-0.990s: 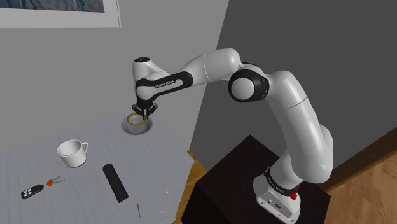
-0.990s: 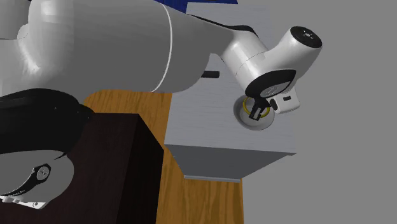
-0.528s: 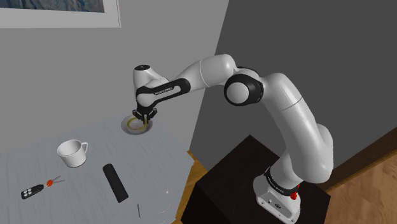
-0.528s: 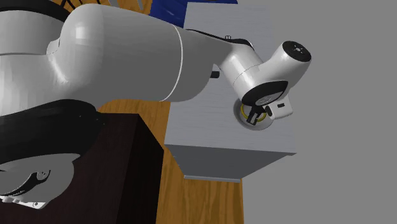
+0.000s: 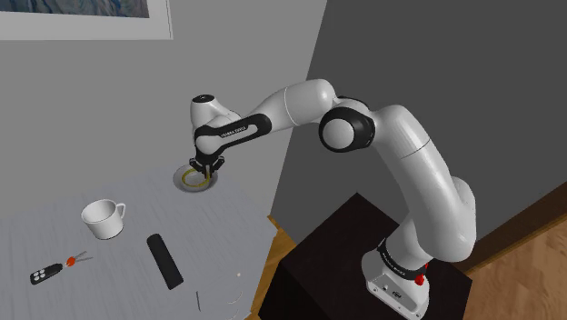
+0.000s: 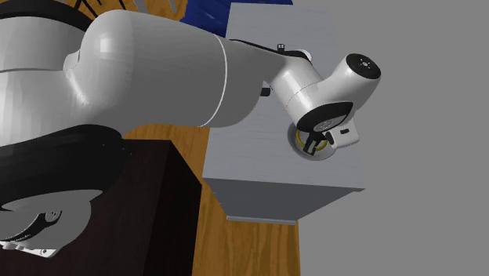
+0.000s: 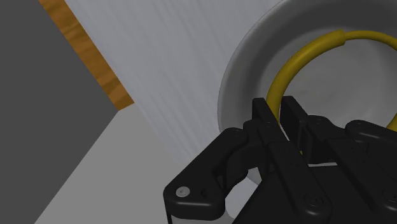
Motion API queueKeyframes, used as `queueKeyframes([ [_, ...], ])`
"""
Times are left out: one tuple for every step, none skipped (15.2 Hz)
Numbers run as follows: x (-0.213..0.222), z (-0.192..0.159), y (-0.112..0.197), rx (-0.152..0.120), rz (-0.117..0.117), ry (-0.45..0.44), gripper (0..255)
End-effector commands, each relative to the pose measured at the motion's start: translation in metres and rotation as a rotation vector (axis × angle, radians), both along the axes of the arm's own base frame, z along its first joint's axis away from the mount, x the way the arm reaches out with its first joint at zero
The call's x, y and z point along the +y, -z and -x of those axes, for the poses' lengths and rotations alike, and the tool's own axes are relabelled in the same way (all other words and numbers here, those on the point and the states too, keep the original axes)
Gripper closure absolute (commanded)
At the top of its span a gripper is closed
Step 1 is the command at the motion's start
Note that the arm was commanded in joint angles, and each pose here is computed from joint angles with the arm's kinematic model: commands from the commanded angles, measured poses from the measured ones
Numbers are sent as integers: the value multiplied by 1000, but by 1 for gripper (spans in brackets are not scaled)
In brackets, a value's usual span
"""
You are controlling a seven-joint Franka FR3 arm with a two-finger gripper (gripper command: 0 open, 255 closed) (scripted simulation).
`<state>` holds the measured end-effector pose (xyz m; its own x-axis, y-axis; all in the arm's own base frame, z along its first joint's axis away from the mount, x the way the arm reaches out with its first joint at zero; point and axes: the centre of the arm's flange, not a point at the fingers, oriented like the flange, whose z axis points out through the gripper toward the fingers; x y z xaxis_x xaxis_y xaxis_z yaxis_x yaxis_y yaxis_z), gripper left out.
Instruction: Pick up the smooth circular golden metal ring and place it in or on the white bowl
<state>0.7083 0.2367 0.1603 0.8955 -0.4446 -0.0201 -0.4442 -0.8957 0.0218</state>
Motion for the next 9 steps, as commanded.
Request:
queueKeyframes([
  [0,0,0,0,0,0,0],
  [0,0,0,0,0,0,0],
  [0,0,0,0,0,0,0],
  [0,0,0,0,0,0,0],
  [0,0,0,0,0,0,0],
  [0,0,0,0,0,0,0],
  [0,0,-13,0,0,0,0],
  [0,-1,-26,0,0,0,0],
  [0,-1,-40,0,0,0,0],
])
